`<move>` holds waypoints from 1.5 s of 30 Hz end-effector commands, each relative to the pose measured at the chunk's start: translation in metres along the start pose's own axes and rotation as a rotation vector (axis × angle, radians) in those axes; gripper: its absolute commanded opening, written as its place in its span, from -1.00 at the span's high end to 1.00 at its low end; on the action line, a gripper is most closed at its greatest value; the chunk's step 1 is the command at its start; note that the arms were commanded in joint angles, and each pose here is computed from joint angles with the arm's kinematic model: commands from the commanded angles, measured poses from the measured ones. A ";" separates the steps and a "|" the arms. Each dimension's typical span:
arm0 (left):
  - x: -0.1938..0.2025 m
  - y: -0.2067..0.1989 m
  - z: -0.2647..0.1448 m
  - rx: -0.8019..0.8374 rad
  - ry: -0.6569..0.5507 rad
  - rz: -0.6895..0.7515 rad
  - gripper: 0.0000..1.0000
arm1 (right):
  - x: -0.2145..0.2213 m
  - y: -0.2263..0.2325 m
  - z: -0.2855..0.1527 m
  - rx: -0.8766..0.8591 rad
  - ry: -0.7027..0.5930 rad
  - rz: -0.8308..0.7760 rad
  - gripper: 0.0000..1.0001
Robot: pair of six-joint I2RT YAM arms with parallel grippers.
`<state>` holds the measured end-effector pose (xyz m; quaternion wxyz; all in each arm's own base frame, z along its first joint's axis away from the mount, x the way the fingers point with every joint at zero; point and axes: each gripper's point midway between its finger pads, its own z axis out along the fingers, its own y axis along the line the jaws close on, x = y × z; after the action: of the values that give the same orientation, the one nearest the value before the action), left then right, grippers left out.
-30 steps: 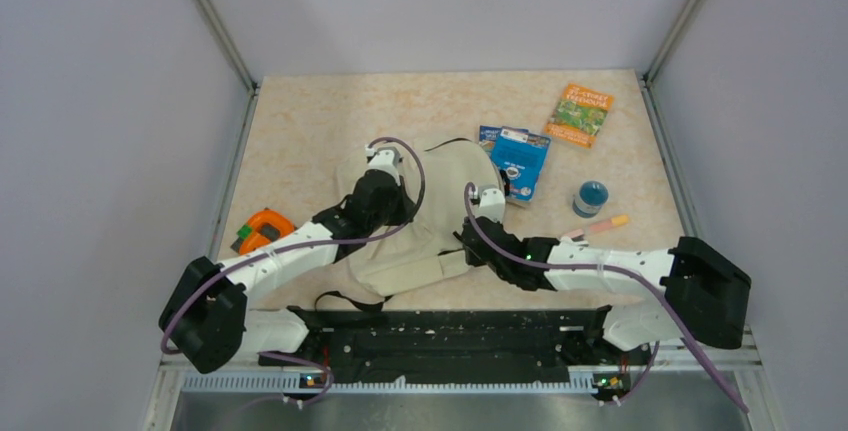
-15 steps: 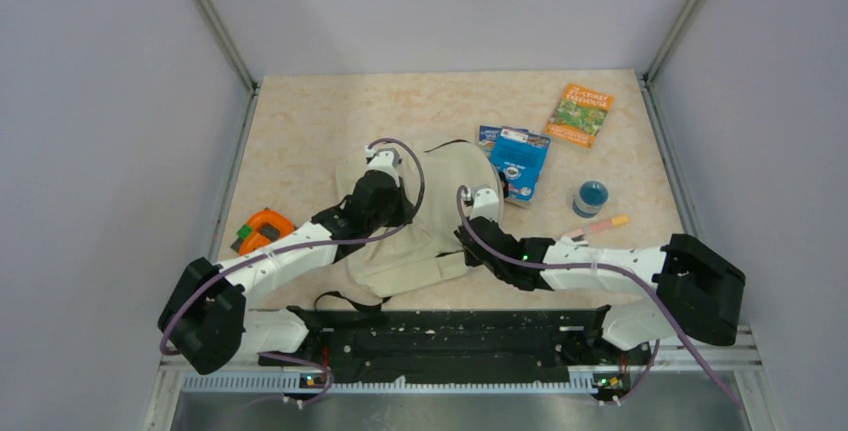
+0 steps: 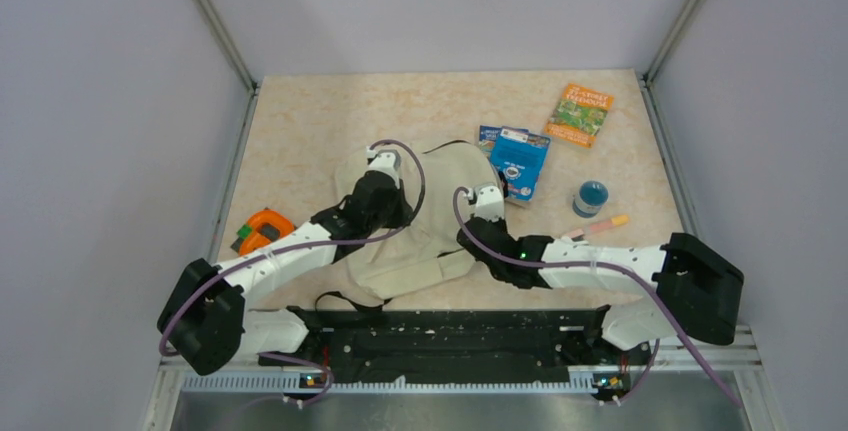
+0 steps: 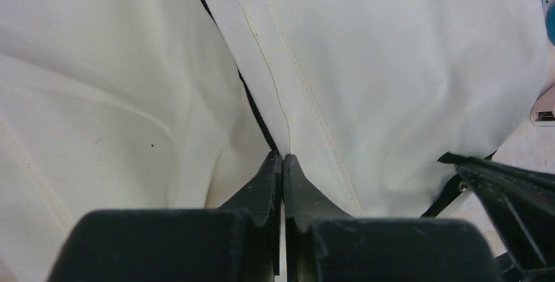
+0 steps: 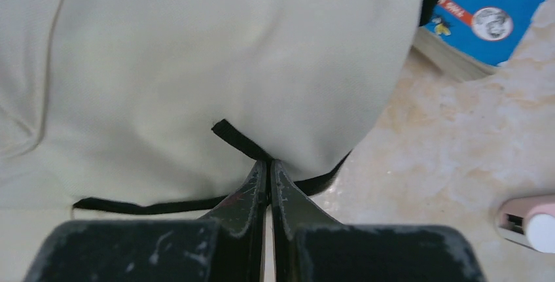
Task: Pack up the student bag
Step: Unzip the student bag at the center of the board.
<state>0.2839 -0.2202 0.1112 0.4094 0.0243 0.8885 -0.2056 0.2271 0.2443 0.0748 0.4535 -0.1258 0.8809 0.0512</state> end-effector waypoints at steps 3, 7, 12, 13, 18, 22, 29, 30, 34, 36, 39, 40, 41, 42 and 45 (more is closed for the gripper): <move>-0.020 0.009 -0.013 -0.023 -0.058 0.038 1.00 | -0.029 -0.057 -0.011 0.289 -0.096 -0.098 1.00; -0.018 0.018 -0.014 -0.041 -0.053 0.037 1.00 | -0.039 -0.067 -0.010 0.273 -0.118 -0.045 1.00; -0.017 0.023 -0.016 -0.048 -0.054 0.057 1.00 | -0.056 -0.069 -0.007 0.172 -0.168 0.047 1.00; -0.017 0.024 -0.016 -0.050 -0.055 0.061 1.00 | -0.062 -0.068 -0.008 0.146 -0.189 0.065 1.00; -0.015 0.015 -0.017 0.011 -0.030 0.136 1.00 | -0.093 -0.051 -0.019 -0.007 -0.303 0.091 1.00; -0.014 -0.009 -0.019 0.123 -0.003 0.215 0.71 | -0.110 -0.034 -0.031 -0.132 -0.370 0.102 1.00; -0.041 -0.046 -0.039 0.184 -0.158 0.369 -0.41 | -0.105 -0.029 -0.031 -0.168 -0.368 0.120 1.00; -0.043 -0.052 -0.043 0.210 -0.185 0.382 -0.45 | -0.104 -0.028 -0.032 -0.175 -0.369 0.123 1.00; -0.030 -0.095 -0.055 0.456 -0.261 0.384 -0.50 | -0.102 -0.027 -0.034 -0.201 -0.384 0.141 1.00; -0.022 -0.108 -0.056 0.536 -0.273 0.366 -0.51 | -0.102 -0.027 -0.035 -0.207 -0.393 0.148 1.00; -0.015 -0.121 -0.049 0.576 -0.263 0.357 -0.52 | -0.102 -0.027 -0.036 -0.213 -0.395 0.151 1.00; -0.012 -0.125 -0.046 0.584 -0.259 0.362 -0.52 | -0.101 -0.026 -0.037 -0.216 -0.393 0.150 1.00; -0.011 -0.130 -0.044 0.593 -0.258 0.369 -0.53 | -0.100 -0.026 -0.036 -0.219 -0.391 0.151 1.00; -0.009 -0.135 -0.042 0.598 -0.260 0.378 -0.53 | -0.100 -0.026 -0.037 -0.220 -0.391 0.153 1.00; -0.005 -0.144 -0.035 0.586 -0.279 0.418 -0.53 | -0.099 -0.026 -0.038 -0.224 -0.394 0.164 1.00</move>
<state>0.2292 -0.3118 0.1540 0.4871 0.2830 0.7534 -0.3391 0.2576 0.2265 0.1592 0.5739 -0.1127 0.7913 0.1784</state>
